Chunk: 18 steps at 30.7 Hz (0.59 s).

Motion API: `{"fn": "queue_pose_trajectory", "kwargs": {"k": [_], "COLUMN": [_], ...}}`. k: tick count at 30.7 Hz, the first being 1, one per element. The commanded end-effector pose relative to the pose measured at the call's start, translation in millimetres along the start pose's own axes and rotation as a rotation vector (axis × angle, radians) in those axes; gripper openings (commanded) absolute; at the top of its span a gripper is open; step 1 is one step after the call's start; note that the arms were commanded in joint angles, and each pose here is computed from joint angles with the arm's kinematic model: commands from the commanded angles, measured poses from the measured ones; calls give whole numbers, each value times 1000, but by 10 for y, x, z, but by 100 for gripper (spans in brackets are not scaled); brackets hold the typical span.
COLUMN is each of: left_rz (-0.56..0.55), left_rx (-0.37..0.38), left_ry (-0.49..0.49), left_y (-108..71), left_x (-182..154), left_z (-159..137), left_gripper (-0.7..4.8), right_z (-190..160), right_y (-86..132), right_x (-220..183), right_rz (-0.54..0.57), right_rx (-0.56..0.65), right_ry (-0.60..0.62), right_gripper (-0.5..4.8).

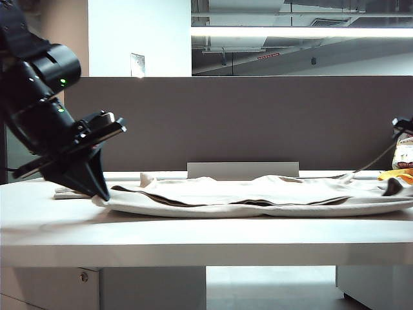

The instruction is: Fold the bottom side of the T-shirt horizontally towards the center, about one-third of the way, then fold the sleeve back towards the center, creating a straight line along the edge of the T-shirt, and finally fold the bottom of the T-shirt up towards the top, creating a neat rectangle.

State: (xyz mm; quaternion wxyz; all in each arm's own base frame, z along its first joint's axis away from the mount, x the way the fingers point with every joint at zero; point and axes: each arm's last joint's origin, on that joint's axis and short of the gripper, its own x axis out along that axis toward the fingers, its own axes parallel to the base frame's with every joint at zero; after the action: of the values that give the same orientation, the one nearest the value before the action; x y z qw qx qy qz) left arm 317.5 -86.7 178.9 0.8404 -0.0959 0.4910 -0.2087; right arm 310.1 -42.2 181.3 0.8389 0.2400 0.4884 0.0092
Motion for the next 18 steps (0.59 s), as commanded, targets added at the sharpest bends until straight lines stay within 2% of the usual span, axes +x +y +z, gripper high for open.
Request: {"fn": "queue_pose_trajectory", "kwargs": {"k": [1,9,18], "left_rz": [-4,-29,-35], "left_rx": [6,5,-9], "left_ry": [1,9,-25], "left_y": [-4,-25,-36], "left_x": [-71,-284,-584], "left_z": [-111,-490,-1043], "left_gripper": [-6,-6,-6], "right_z": [-141,-636,-949], "right_y": [-19,-80,-181], "right_x": [-87,-312,-599], "right_rz": [-2,-2,-16], "right_rx": [-4,18,62], "right_ry": [-17,-30,-59], "right_gripper": [-8,-8,-8]}}
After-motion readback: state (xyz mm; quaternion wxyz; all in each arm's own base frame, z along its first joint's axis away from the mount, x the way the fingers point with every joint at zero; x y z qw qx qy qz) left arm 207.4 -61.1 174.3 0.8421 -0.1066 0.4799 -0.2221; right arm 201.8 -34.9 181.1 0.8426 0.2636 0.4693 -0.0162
